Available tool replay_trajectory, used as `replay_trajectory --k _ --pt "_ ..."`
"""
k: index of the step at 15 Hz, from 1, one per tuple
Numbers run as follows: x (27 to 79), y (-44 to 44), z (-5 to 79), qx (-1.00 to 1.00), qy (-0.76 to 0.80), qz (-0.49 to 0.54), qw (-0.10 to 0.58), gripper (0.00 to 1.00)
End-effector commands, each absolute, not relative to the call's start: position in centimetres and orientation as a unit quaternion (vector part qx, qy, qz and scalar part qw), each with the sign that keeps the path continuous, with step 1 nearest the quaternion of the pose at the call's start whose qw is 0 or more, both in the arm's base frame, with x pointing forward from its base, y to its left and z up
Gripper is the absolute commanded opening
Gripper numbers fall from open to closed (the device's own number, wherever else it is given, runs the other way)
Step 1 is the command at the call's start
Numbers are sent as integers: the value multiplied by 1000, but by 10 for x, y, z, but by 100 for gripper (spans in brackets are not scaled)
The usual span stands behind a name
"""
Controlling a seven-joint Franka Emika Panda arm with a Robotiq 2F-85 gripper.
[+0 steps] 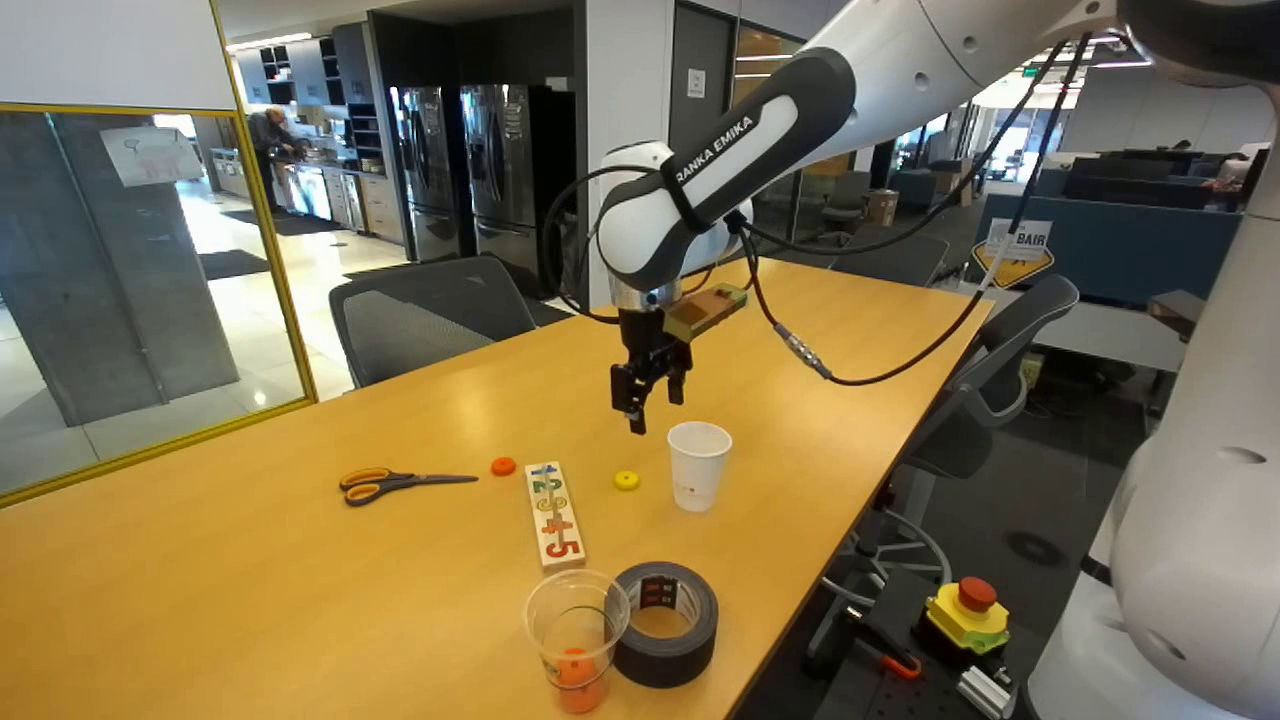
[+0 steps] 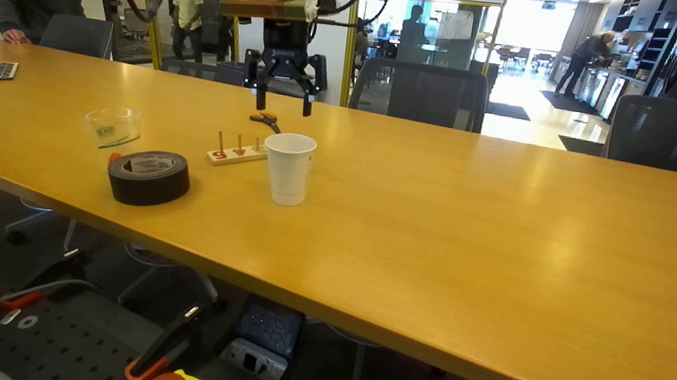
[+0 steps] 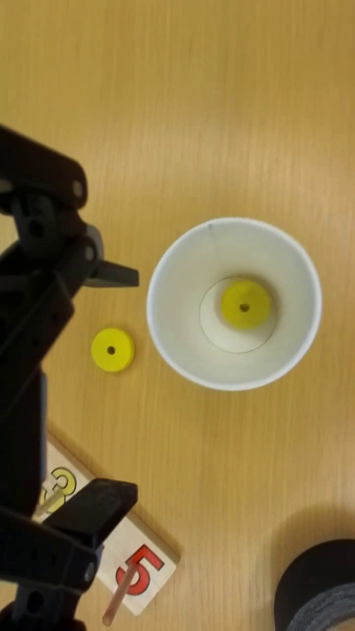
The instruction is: Pick up the orange tokens from the table and put them in the colourless cup. Pick up the yellow tokens from the table and put them in the white cup.
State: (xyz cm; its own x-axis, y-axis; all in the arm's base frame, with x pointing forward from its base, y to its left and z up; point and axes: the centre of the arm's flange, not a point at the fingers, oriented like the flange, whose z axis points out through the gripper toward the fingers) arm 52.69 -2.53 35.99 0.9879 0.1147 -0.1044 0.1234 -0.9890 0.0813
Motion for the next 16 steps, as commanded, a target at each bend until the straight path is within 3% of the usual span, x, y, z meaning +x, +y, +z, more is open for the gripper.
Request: replay_trajectory --k 1,6,16 --pt "530 -6 352 991 131 -20 7 100" --pt "526 -6 323 985 168 -5 -36 100" --pt "545 -14 280 983 180 -1 -17 100"
